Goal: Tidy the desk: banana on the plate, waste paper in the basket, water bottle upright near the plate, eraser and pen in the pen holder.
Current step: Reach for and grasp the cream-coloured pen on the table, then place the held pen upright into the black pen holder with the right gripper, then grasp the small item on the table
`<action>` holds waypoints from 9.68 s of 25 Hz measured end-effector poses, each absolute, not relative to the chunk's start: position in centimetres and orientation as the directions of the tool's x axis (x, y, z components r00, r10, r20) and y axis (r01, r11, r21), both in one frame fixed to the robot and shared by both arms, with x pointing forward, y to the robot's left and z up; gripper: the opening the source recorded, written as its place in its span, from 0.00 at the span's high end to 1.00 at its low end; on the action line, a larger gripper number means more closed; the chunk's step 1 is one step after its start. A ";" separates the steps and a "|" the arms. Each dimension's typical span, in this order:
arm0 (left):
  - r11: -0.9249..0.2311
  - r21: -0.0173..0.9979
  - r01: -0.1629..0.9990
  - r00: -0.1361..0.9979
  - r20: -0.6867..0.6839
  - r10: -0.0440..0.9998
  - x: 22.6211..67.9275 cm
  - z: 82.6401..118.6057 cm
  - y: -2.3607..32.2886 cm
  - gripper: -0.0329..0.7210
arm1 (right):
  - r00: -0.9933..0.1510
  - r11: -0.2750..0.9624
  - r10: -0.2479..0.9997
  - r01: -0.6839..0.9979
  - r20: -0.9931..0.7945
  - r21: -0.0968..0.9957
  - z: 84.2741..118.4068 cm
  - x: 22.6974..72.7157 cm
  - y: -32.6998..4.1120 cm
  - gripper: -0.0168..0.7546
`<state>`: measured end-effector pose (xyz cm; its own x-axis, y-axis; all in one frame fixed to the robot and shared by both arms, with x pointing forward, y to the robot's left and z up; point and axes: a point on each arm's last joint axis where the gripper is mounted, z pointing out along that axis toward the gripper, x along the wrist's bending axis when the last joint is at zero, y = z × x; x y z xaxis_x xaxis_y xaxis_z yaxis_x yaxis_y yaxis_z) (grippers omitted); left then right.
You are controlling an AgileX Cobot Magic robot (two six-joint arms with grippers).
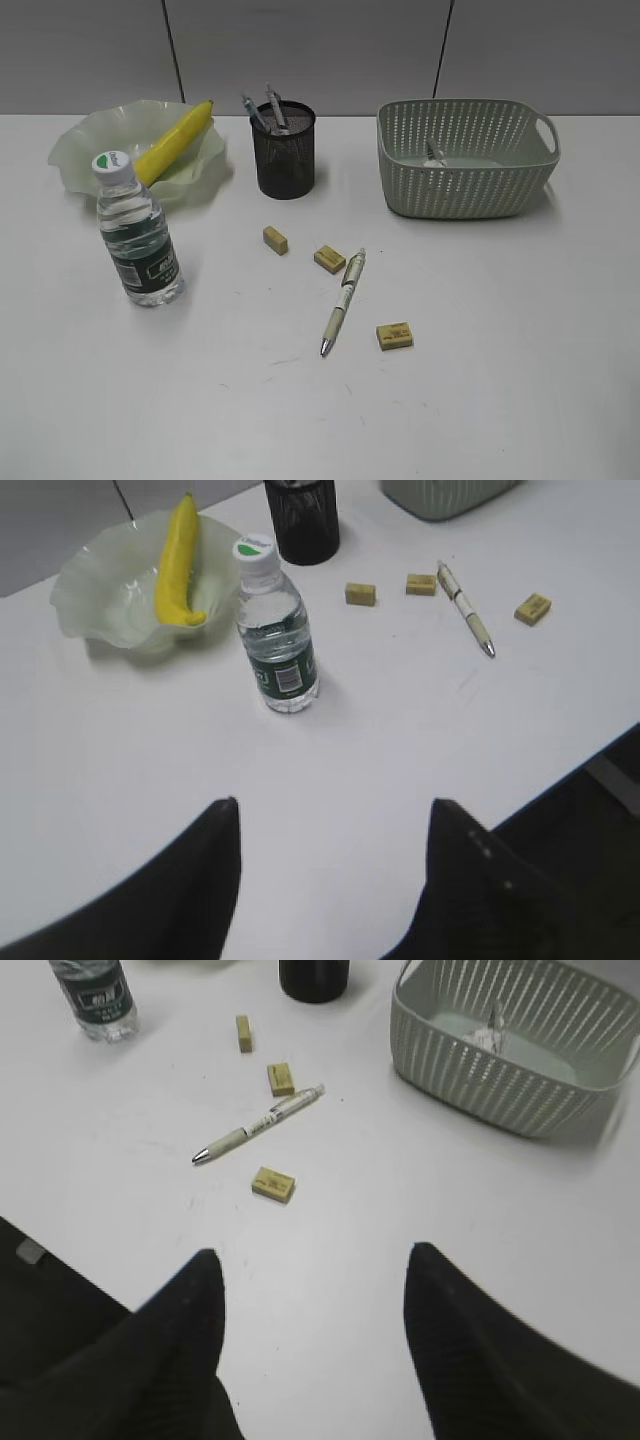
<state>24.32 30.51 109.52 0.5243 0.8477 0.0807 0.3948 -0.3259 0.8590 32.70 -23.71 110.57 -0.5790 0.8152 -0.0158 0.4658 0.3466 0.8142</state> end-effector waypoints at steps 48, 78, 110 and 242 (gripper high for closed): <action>-0.209 0.910 0.359 0.494 0.005 0.870 23.3 106.3 31.1 0.45 | -0.162 0.170 0.983 0.982 0.092 -0.085 87.5 59.4 -2.0 0.47; -0.209 0.910 0.359 0.494 0.005 0.870 23.3 106.3 31.1 0.46 | -0.529 0.262 0.845 0.539 0.079 0.801 106.0 65.2 1.0 0.84; -0.209 0.910 0.359 0.493 0.006 0.870 23.3 106.3 31.1 0.46 | -0.547 0.351 0.835 0.460 -0.051 0.815 94.6 69.6 1.7 0.70; -0.499 0.240 0.833 0.512 0.010 0.859 60.1 96.2 0.1 0.44 | -0.532 0.238 0.847 0.364 -0.009 0.900 105.6 23.7 -30.5 0.45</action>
<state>60.05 0.13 96.21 0.5118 0.8590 0.0096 0.8327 -0.4989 0.2404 23.72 -30.50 105.65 -0.5320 0.8467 -0.0088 0.3641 0.2380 0.9004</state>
